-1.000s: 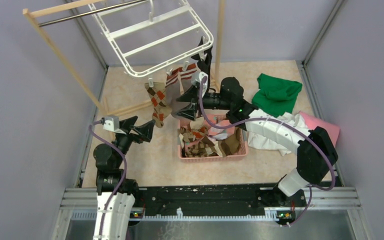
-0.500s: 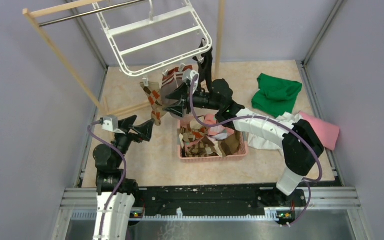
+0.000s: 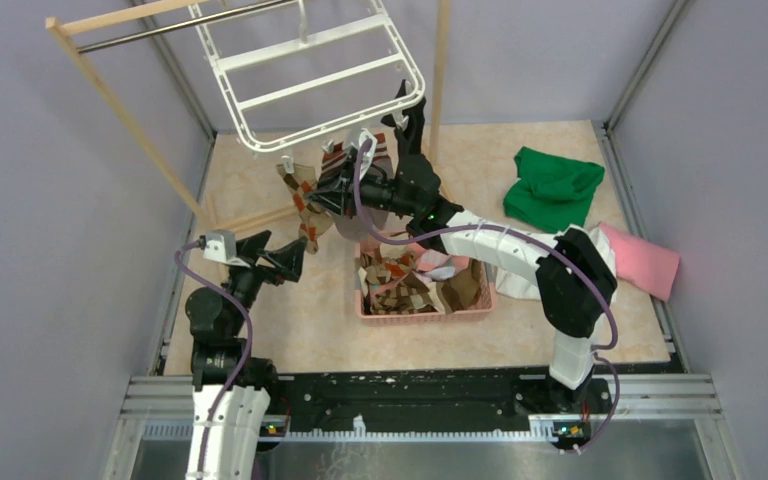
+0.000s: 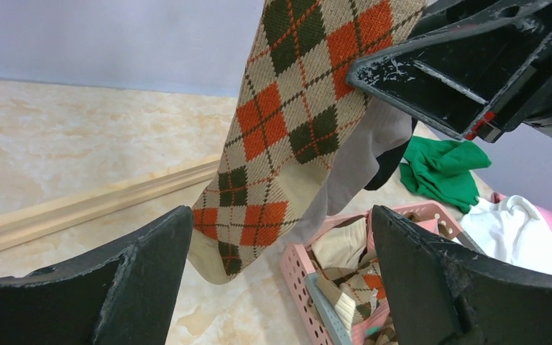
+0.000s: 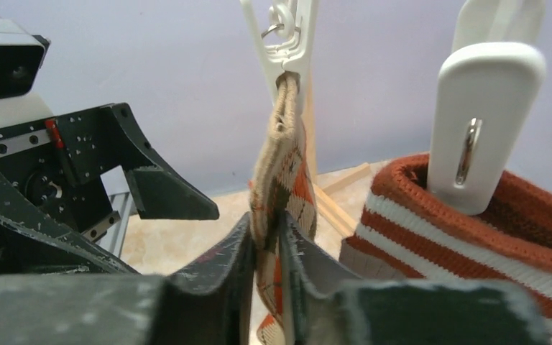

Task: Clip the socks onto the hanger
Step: Rotate the hanger at the clothesline.

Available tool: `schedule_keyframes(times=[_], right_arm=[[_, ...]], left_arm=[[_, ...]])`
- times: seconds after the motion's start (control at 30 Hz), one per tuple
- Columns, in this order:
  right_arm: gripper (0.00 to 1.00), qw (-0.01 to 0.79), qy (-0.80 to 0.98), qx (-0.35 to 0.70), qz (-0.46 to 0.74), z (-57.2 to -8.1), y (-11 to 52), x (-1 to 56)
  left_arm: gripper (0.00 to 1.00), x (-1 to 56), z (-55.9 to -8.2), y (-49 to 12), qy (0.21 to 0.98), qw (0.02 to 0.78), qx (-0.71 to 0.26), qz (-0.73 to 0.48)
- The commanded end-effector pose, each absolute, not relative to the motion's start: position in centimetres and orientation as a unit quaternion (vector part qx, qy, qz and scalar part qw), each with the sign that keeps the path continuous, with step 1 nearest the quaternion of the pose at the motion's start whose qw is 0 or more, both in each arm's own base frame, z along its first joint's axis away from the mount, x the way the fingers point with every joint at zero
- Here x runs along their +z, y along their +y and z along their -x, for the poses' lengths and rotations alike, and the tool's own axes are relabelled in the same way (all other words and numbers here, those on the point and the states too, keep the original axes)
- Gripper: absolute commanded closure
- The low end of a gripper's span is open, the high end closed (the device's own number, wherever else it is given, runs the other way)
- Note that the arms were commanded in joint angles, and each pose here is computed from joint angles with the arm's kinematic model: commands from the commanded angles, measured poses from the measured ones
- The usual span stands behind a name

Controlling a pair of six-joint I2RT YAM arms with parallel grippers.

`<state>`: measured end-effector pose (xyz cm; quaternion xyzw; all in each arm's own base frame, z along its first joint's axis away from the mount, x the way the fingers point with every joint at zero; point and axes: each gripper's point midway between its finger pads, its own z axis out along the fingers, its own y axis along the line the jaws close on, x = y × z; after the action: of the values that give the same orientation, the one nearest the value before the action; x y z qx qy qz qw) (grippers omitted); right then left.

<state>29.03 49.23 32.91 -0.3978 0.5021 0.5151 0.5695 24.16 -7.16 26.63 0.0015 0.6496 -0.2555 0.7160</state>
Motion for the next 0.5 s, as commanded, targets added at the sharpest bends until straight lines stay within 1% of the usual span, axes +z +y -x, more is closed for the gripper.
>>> schedule_keyframes(times=[0.0, 0.13, 0.27, 0.47], right_arm=[[0.88, 0.600, 0.465, 0.527, 0.381, -28.2, 48.8, 36.7], [1.00, 0.608, 0.453, 0.522, 0.391, -27.3, 46.6, 37.4], [1.00, 0.615, 0.461, 0.511, 0.385, -27.8, 43.6, 37.9], [1.00, 0.626, 0.484, 0.485, 0.371, -29.8, 38.8, 37.9]], left_arm=[[0.01, 29.3, -23.6, -6.9, 0.626, 0.741, -0.242, -0.013], [0.01, 29.3, -23.7, -7.0, 0.626, 0.741, -0.243, -0.016], [0.01, 29.3, -23.6, -7.2, 0.622, 0.742, -0.248, -0.021], [0.02, 29.7, -23.4, -7.8, 0.615, 0.743, -0.263, -0.031]])
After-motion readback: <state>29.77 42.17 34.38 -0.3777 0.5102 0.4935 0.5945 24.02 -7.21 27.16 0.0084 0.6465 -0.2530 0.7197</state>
